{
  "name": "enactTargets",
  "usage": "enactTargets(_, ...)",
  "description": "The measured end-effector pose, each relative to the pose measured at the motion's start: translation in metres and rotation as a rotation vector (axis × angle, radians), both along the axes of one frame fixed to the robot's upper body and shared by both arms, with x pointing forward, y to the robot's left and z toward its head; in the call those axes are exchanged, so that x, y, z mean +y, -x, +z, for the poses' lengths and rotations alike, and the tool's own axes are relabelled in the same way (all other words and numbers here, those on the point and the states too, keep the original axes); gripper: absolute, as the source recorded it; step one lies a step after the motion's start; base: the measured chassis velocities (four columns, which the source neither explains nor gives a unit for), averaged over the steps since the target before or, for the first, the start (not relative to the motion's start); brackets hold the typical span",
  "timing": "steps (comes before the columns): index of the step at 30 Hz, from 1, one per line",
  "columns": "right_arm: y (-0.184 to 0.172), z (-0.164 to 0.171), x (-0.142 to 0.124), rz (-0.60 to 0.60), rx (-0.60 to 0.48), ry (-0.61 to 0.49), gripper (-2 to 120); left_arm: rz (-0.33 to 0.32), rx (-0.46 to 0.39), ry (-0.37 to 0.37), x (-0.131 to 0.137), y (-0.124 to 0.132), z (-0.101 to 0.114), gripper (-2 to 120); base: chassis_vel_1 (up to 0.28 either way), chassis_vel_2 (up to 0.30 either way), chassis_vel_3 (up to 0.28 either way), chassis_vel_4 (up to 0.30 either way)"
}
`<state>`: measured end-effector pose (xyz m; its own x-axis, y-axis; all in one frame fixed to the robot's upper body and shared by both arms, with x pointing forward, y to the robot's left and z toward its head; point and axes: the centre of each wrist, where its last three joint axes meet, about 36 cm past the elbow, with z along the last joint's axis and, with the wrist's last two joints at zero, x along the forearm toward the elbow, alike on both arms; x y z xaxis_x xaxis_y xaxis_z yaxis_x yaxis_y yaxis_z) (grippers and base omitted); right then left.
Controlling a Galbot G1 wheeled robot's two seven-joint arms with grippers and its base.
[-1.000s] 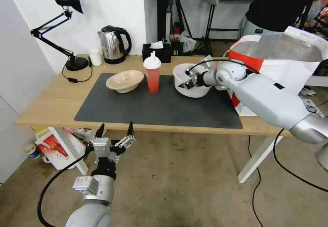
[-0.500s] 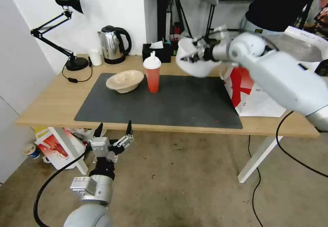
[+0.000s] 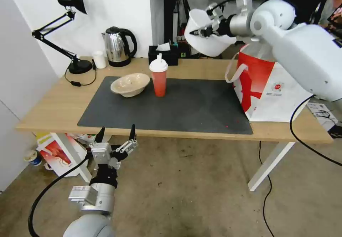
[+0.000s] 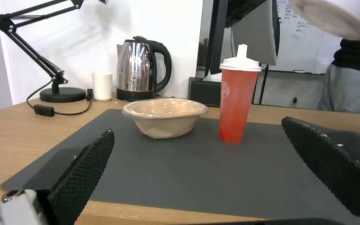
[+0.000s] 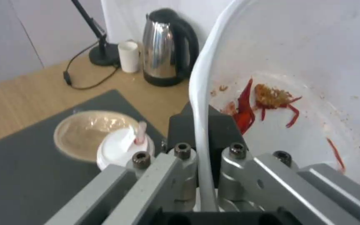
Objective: Pick up the trash from the table and place it into the takeout bag.
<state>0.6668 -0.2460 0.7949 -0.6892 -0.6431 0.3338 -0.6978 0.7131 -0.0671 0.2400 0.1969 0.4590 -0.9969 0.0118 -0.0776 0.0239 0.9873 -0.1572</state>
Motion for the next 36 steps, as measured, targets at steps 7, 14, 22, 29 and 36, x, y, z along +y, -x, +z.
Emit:
enactTargets(7, 0.001, 0.026, -0.006, -0.026, -0.035, 0.01, 0, 0.003, -0.013, 0.005, 0.0, 0.0, 0.004, 100, 0.0, 0.0, 0.0, 0.0)
enactTargets(14, 0.009, 0.038, -0.031, -0.073, -0.051, 0.027, 0, 0.001, -0.019, 0.007, 0.002, -0.001, 0.005, 100, 0.0, 0.0, 0.0, 0.0)
enactTargets(22, 0.026, 0.031, -0.082, -0.15, -0.043, 0.044, 0, -0.009, -0.02, 0.005, 0.001, -0.001, 0.005, 100, 0.0, 0.0, 0.0, 0.0)
enactTargets(29, 0.045, 0.018, -0.127, -0.223, -0.025, 0.042, 0, -0.006, -0.031, 0.009, 0.005, -0.003, 0.012, 100, 0.0, 0.0, 0.0, 0.0)
enactTargets(36, 0.064, 0.006, -0.164, -0.284, -0.011, 0.044, 0, -0.01, -0.025, 0.011, 0.005, -0.002, 0.011, 100, 0.0, 0.0, 0.0, 0.0)
